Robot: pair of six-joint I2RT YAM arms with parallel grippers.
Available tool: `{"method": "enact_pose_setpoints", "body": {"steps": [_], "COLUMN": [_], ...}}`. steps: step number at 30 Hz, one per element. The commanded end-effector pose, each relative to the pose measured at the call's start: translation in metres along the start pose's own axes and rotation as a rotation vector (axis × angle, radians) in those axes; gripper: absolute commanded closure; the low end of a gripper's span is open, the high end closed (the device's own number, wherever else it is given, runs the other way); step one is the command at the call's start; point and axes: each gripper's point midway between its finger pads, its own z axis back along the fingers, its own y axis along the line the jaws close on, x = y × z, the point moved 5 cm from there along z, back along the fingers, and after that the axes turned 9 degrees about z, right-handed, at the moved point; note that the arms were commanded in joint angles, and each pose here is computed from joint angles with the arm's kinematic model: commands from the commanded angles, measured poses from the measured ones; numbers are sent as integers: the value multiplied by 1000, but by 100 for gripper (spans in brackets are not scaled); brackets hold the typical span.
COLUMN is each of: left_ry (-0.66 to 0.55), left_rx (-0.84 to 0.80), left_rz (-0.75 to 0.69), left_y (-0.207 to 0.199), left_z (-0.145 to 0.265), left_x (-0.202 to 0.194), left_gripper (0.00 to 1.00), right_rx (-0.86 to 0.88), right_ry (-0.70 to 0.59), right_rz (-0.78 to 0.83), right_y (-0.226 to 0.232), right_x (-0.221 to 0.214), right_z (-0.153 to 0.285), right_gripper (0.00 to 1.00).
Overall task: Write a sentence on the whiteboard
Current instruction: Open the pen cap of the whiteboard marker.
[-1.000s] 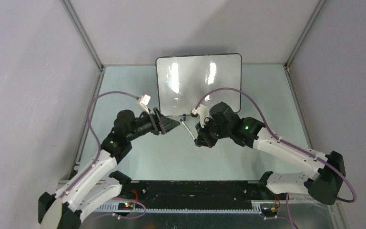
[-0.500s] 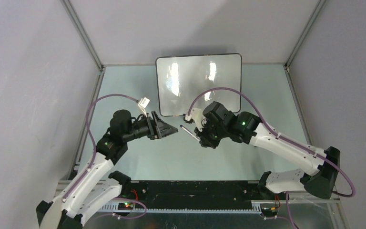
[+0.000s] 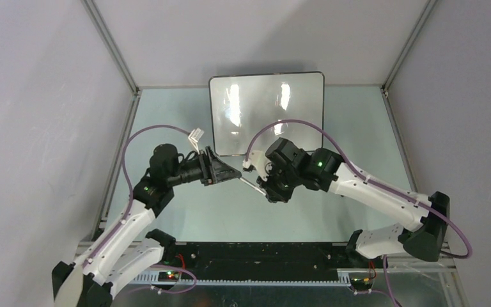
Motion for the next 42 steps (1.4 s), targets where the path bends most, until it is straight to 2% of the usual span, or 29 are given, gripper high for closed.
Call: {"method": "enact_pose_setpoints", "body": {"steps": [1,8,16,26,30,37,39,42], "left_ry": [52,139,183,246,273,290,297,305], "left_rx": [-116,-131,-115,-69,-63,-63,-68,-71], "left_rz": [0,20,12,-1,-8,-10,-10,-14], "left_y": [-15,-9,-6,4,5,5,4,3], "left_z": [-2,-8,-11,-15,-17,-19,-19,-21], "left_x": [-2,-13,-22,-35,-40,-40,-40,-41], "left_gripper": [33,43,48,52,58,59,62,73], "right_rx": [35,70,57,49,49,62,64,57], "right_ry": [-30,20,95,122,146,171,176,180], "right_rz": [73,129,144,182,193,219,223,224], "right_y": [3,7,2,0,-2,2,3,2], "right_x": [22,31,33,40,41,41,41,41], "right_z": [7,1,-5,-2,-6,-12,-13,-14], "right_gripper": [100,100,100,100,100,100,100,100]}}
